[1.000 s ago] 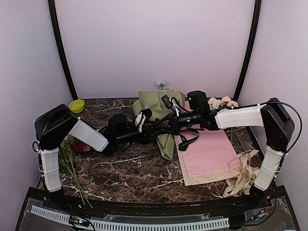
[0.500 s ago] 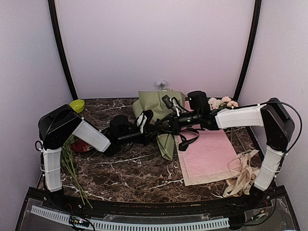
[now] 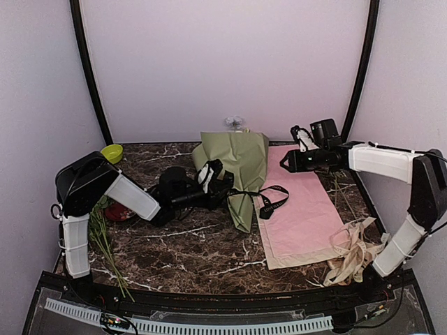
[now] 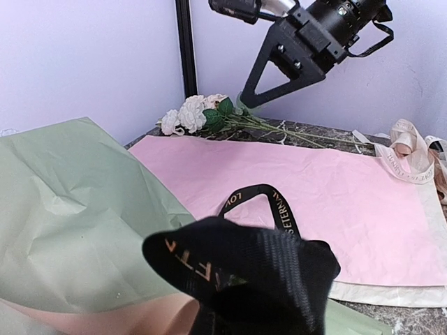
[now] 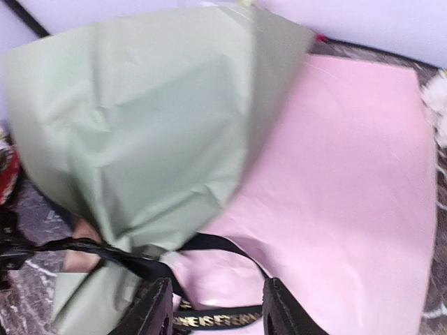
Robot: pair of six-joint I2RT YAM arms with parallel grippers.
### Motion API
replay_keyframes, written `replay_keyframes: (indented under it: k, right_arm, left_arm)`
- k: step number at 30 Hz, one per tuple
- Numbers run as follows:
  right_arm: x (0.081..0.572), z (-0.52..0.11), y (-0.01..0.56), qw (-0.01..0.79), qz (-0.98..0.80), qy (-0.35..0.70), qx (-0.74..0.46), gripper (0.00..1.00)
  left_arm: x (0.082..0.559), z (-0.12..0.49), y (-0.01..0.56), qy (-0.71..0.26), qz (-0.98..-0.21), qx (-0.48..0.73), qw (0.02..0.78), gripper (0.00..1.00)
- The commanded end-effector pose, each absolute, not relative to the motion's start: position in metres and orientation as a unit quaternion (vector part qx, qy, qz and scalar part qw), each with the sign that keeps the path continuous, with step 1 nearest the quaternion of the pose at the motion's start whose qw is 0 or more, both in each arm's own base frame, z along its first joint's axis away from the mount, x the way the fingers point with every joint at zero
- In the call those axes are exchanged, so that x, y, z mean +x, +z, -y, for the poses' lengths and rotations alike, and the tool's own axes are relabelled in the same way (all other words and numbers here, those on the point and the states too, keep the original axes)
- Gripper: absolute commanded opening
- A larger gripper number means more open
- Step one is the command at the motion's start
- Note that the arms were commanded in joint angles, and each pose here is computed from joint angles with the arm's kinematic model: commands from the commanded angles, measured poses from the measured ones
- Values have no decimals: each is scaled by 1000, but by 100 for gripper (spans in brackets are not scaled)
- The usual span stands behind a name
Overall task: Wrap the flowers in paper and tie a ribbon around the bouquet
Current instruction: Cross the half-tied ribbon over the folded bouquet.
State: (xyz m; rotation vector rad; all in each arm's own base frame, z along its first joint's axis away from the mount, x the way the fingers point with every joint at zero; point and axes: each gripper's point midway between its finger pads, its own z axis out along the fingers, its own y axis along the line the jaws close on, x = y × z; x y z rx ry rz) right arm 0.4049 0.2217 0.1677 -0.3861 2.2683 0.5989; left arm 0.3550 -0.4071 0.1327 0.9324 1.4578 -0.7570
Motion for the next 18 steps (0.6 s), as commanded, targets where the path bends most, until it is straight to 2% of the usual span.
replay_keyframes:
  k: [1,5,11,13,18]
  right_arm:
    - [394,-164,105,286,-950,91,-91,47]
    - [401,-179,90,253,-954,108,-120,55]
    - [405,-189,58,214,-961,113,-131,55]
    - [404,-186,48,201,-965,103,-132,48]
    - [399,-191,35,178,-967,115,-139,22]
  left_arm:
    - [354,410,136,-311,-619,414,591,0]
    - [354,410,135,-309,-620,416,590,0]
    - [356,407,134,-299,-625,413,591,0]
    - [355,406,134,-296,-625,417,590,0]
    - [354,405,134,-292,-625,419,590,0]
